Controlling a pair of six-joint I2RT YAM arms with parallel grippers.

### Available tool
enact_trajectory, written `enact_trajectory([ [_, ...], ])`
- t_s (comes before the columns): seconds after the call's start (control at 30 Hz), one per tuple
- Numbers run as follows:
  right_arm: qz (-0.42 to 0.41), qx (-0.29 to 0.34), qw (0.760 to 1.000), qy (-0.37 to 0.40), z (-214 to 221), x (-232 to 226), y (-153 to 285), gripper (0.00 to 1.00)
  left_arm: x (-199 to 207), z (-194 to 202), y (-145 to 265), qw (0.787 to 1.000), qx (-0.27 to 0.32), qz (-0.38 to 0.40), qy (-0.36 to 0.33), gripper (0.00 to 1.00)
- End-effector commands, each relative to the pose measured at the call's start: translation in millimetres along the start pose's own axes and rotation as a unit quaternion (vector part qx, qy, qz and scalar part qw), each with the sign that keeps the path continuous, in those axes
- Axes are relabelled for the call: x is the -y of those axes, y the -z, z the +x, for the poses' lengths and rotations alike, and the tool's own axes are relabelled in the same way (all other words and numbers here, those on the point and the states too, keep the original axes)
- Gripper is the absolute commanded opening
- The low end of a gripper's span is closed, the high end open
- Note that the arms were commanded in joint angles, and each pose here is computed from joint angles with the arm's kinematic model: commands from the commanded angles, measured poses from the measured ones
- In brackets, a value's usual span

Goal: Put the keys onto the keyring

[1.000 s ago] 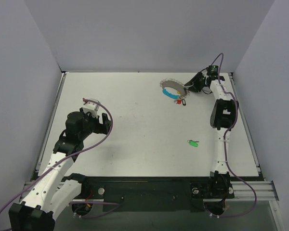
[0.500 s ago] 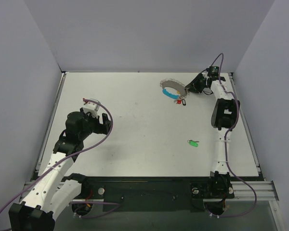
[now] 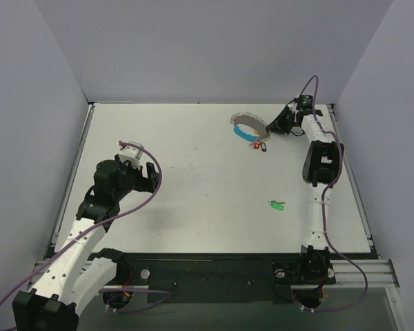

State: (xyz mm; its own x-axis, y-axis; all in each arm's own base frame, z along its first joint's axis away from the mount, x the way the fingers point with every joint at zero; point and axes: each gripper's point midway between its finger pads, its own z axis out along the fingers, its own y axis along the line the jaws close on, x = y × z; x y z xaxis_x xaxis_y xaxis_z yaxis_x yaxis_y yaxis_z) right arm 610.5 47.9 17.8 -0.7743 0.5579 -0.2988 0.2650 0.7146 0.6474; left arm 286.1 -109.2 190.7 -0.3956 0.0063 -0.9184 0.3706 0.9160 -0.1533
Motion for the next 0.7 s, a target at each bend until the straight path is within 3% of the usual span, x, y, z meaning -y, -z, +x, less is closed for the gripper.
enact_trajectory([
  [0.0,0.020,0.012,1.000,0.018,-9,-7,24,0.09,3,-23,2,0.999,0.040,0.008,-0.006,0.86],
  [0.17,0.013,0.015,0.999,0.031,-12,-13,30,0.01,4,-23,2,0.999,0.040,0.010,-0.006,0.86],
  [0.4,-0.006,0.007,0.999,0.043,-5,-25,40,0.00,4,-23,3,0.999,0.041,0.011,-0.006,0.86],
  [0.57,-0.021,-0.015,0.999,0.046,26,-37,53,0.00,5,-24,4,0.999,0.043,0.012,-0.007,0.86],
  [0.67,-0.016,-0.055,0.998,0.035,65,-32,55,0.00,6,-26,6,0.999,0.046,0.014,-0.007,0.86],
])
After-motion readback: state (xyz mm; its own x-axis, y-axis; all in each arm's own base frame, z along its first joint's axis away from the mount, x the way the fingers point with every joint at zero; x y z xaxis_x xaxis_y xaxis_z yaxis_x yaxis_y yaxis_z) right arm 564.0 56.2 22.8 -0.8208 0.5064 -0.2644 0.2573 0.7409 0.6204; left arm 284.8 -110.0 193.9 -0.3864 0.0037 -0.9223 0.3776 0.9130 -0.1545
